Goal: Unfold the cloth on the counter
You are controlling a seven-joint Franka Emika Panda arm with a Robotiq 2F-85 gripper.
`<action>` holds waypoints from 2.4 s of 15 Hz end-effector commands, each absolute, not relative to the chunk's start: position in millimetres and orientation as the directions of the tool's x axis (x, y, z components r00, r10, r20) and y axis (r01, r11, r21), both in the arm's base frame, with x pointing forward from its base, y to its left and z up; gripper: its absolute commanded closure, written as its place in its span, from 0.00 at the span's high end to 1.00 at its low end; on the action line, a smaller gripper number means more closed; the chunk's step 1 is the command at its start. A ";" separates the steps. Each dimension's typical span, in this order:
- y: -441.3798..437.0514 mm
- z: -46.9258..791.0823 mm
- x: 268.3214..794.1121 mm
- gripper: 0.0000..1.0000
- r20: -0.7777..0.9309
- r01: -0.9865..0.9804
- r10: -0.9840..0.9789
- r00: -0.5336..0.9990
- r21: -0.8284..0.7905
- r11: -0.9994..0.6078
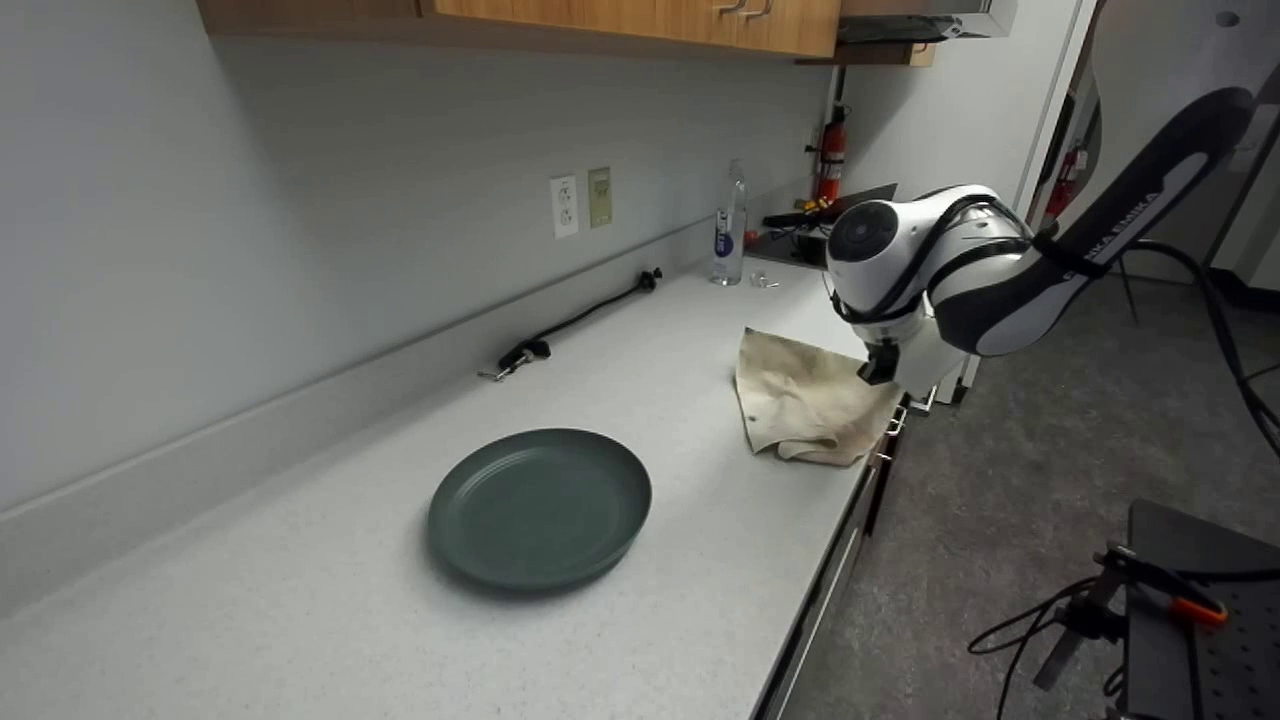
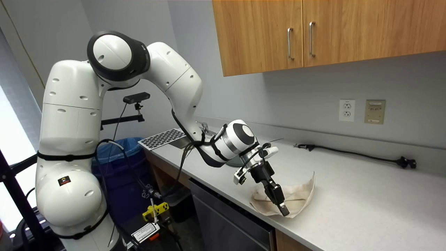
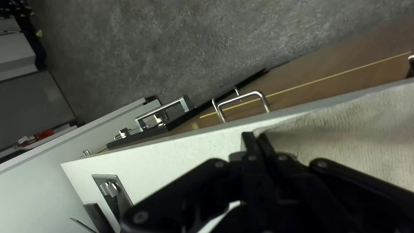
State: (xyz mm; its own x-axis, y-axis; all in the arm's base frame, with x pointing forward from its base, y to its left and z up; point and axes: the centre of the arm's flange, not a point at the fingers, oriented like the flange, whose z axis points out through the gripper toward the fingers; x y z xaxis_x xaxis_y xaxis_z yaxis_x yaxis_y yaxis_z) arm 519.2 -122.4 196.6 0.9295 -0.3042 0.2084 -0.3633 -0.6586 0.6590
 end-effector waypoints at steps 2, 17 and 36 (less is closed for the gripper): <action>-109.4 204.2 517.4 0.42 0.193 -0.348 -0.298 0.935 0.669 -0.656; -45.1 259.1 581.4 0.75 0.368 -0.289 -0.155 0.917 0.343 -0.894; -18.0 227.3 597.9 0.00 0.198 0.057 0.072 0.978 0.080 -0.995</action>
State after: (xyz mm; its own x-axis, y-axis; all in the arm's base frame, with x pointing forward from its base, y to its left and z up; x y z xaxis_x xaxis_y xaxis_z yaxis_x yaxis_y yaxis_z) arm 589.7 -17.9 228.5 0.9733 0.0419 0.2257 0.0182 -0.9942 0.1059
